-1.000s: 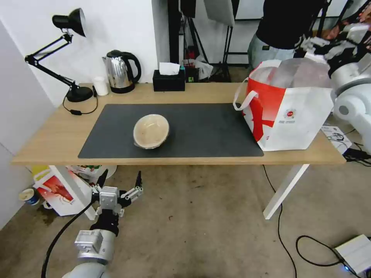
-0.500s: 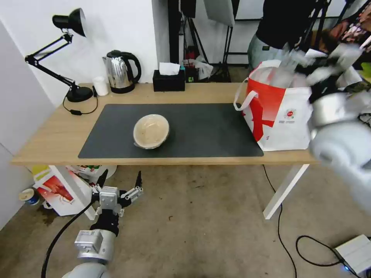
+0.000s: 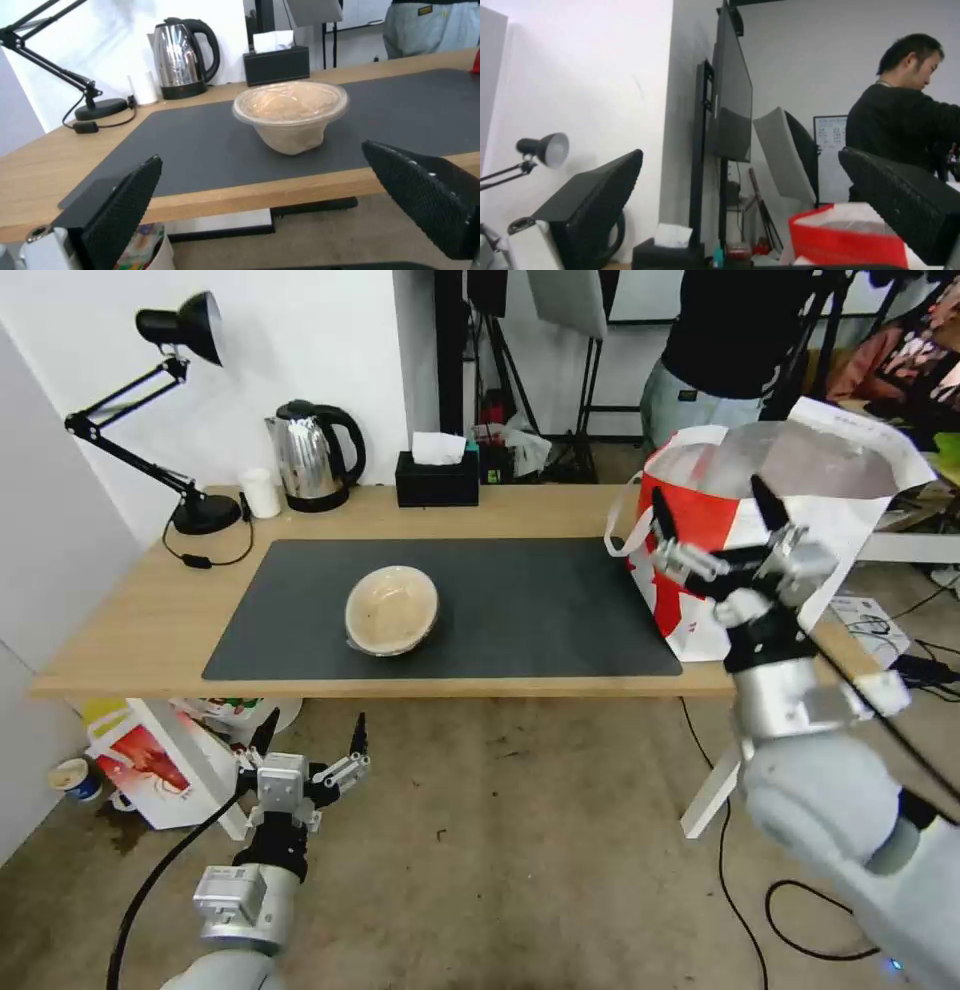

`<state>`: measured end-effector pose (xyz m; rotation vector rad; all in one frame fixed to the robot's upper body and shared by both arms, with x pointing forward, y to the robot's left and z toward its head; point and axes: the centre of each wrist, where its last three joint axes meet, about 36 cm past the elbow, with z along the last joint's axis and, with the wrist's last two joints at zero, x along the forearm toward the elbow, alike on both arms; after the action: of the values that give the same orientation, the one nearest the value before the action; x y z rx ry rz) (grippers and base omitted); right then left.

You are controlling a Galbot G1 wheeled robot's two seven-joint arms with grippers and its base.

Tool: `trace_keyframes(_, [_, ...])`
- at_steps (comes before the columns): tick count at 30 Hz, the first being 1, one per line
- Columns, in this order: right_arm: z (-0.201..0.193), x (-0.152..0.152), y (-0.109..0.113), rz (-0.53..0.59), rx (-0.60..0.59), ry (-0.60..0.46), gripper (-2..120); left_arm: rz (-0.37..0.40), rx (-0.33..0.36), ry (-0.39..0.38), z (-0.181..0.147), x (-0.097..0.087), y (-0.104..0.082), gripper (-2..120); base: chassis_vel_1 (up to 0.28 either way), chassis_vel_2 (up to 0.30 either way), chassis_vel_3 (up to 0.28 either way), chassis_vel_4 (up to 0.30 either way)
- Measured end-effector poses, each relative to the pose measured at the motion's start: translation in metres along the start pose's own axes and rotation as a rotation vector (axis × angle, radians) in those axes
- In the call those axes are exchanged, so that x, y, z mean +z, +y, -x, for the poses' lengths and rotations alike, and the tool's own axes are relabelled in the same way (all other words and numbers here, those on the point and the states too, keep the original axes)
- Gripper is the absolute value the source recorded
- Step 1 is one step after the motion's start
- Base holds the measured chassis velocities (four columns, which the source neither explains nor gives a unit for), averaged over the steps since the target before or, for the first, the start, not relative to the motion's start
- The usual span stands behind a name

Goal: Pick up the trash from the table and place it into the takeout bag.

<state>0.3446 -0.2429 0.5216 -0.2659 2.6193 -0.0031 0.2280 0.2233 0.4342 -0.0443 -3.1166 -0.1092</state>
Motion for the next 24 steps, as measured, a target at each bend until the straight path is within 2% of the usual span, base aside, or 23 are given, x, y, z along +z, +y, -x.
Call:
trace_keyframes(11, [-0.037, 0.014, 0.014, -0.019, -0.003, 0.054, 100, 0.000, 0.000, 0.000, 0.000, 0.000, 0.000, 100, 0.000, 0.000, 0.000, 0.000])
trace_keyframes(21, [-0.073, 0.039, 0.024, -0.018, -0.003, 0.089, 100, 0.000, 0.000, 0.000, 0.000, 0.000, 0.000, 100, 0.000, 0.000, 0.000, 0.000])
trace_keyframes(24, [-0.082, 0.045, 0.029, -0.021, 0.042, 0.089, 100, 0.000, 0.000, 0.000, 0.000, 0.000, 0.000, 100, 0.000, 0.000, 0.000, 0.000])
